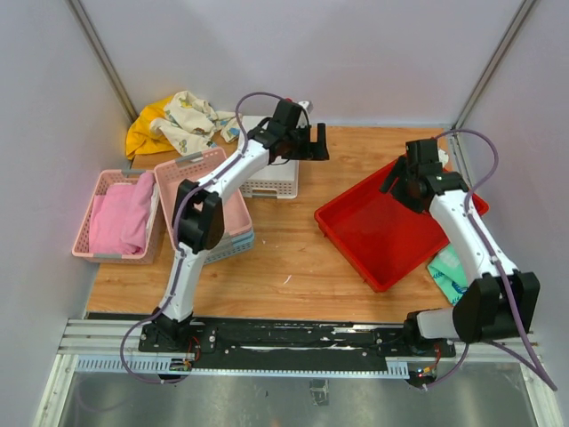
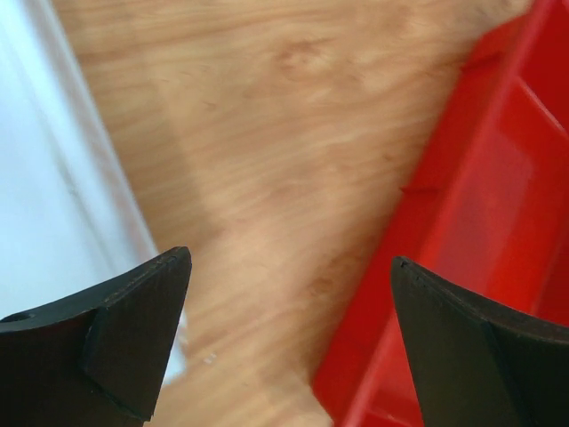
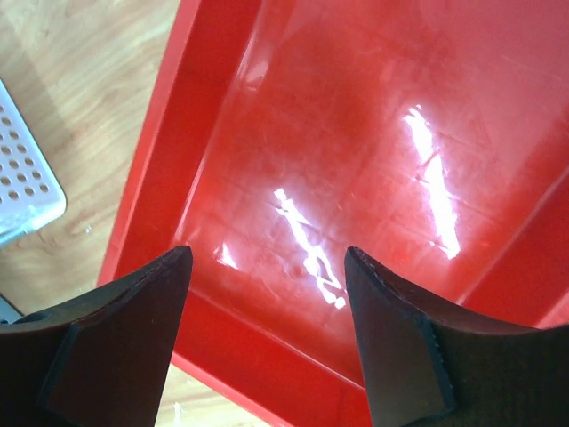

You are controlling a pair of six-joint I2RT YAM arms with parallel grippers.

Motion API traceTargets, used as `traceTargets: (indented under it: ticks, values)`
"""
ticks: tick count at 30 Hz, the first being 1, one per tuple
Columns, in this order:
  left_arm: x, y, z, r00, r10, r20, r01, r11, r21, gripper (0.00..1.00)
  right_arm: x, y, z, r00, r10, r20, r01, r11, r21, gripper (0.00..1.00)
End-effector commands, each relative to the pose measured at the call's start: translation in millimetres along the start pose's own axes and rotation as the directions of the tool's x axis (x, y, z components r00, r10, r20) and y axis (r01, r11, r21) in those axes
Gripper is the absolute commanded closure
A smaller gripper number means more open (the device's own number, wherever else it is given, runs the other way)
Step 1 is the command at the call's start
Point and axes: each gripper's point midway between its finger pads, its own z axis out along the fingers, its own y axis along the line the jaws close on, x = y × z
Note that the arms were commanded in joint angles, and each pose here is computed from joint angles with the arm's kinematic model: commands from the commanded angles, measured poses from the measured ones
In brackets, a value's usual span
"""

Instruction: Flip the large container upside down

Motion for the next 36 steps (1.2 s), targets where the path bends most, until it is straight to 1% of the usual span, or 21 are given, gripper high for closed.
traceTargets:
  ticks: [1, 3, 6, 9, 16, 18, 19, 20, 21, 23, 25, 26, 27, 28, 30, 32, 36]
  values:
    - [-30, -68, -67, 0.996, 0.010, 0.084, -0.020, 0.993, 0.118, 0.02, -18, 13, 16, 0.996, 0.086, 0.014, -0.087, 0.994, 0.062, 0.29]
    - [-38, -77, -92, 0.994, -0.006, 0.108, -0.007, 0.993, 0.117, 0.01, -21, 21, 27, 0.996, 0.092, -0.020, -0.090, 0.993, 0.077, 0.28]
    - [-45, -92, -127, 0.987, 0.005, 0.161, -0.022, 0.994, 0.106, 0.01, -25, 30, 47, 0.992, 0.108, -0.060, -0.101, 0.988, 0.113, 0.28]
    - [-44, -98, -155, 0.983, -0.005, 0.183, -0.016, 0.993, 0.115, 0.01, -26, 39, 68, 0.989, 0.119, -0.085, -0.107, 0.985, 0.131, 0.28]
    - [-37, -102, -201, 0.975, -0.025, 0.222, -0.007, 0.990, 0.141, 0.01, -15, 59, 117, 0.976, 0.123, -0.181, -0.098, 0.985, 0.144, 0.27]
    - [-36, -102, -210, 0.970, -0.030, 0.242, -0.008, 0.988, 0.154, 0.01, -9, 54, 126, 0.974, 0.113, -0.196, -0.080, 0.983, 0.167, 0.30]
    - [-34, -103, -212, 0.968, -0.030, 0.248, -0.011, 0.987, 0.160, 0.01, -6, 51, 129, 0.974, 0.109, -0.201, -0.073, 0.981, 0.178, 0.37]
    - [-32, -102, -213, 0.968, -0.030, 0.249, -0.011, 0.987, 0.163, 0.01, -5, 50, 130, 0.974, 0.104, -0.203, -0.067, 0.981, 0.181, 0.40]
    - [-31, -102, -214, 0.968, -0.032, 0.250, -0.010, 0.986, 0.166, 0.01, -4, 49, 130, 0.973, 0.101, -0.208, -0.063, 0.982, 0.180, 0.47]
    - [-30, -103, -215, 0.969, -0.026, 0.248, -0.017, 0.985, 0.170, 0.01, 6, 47, 138, 0.968, 0.090, -0.235, -0.047, 0.982, 0.183, 0.64]
    - [-28, -103, -215, 0.970, -0.022, 0.244, -0.021, 0.985, 0.173, 0.01, 7, 50, 136, 0.966, 0.086, -0.242, -0.047, 0.986, 0.159, 0.86]
    - [-28, -103, -215, 0.970, -0.021, 0.242, -0.022, 0.985, 0.173, 0.01, 8, 52, 136, 0.965, 0.081, -0.249, -0.045, 0.988, 0.150, 0.92]
    - [-27, -103, -215, 0.970, -0.019, 0.242, -0.024, 0.985, 0.173, 0.01, 9, 53, 136, 0.964, 0.078, -0.254, -0.042, 0.989, 0.144, 0.93]
    - [-26, -103, -213, 0.971, -0.019, 0.238, -0.023, 0.985, 0.173, 0.01, 8, 55, 133, 0.966, 0.074, -0.248, -0.042, 0.990, 0.131, 0.93]
    - [-25, -103, -213, 0.972, -0.019, 0.234, -0.023, 0.984, 0.176, 0.01, 5, 57, 129, 0.968, 0.067, -0.240, -0.038, 0.992, 0.121, 0.87]
    - [-23, -104, -214, 0.973, -0.018, 0.228, -0.025, 0.982, 0.186, 0.01, 6, 55, 132, 0.967, 0.062, -0.245, -0.031, 0.991, 0.129, 0.76]
    - [-22, -105, -217, 0.973, -0.015, 0.230, -0.030, 0.981, 0.189, 0.01, 10, 54, 143, 0.962, 0.065, -0.264, -0.025, 0.988, 0.151, 0.57]
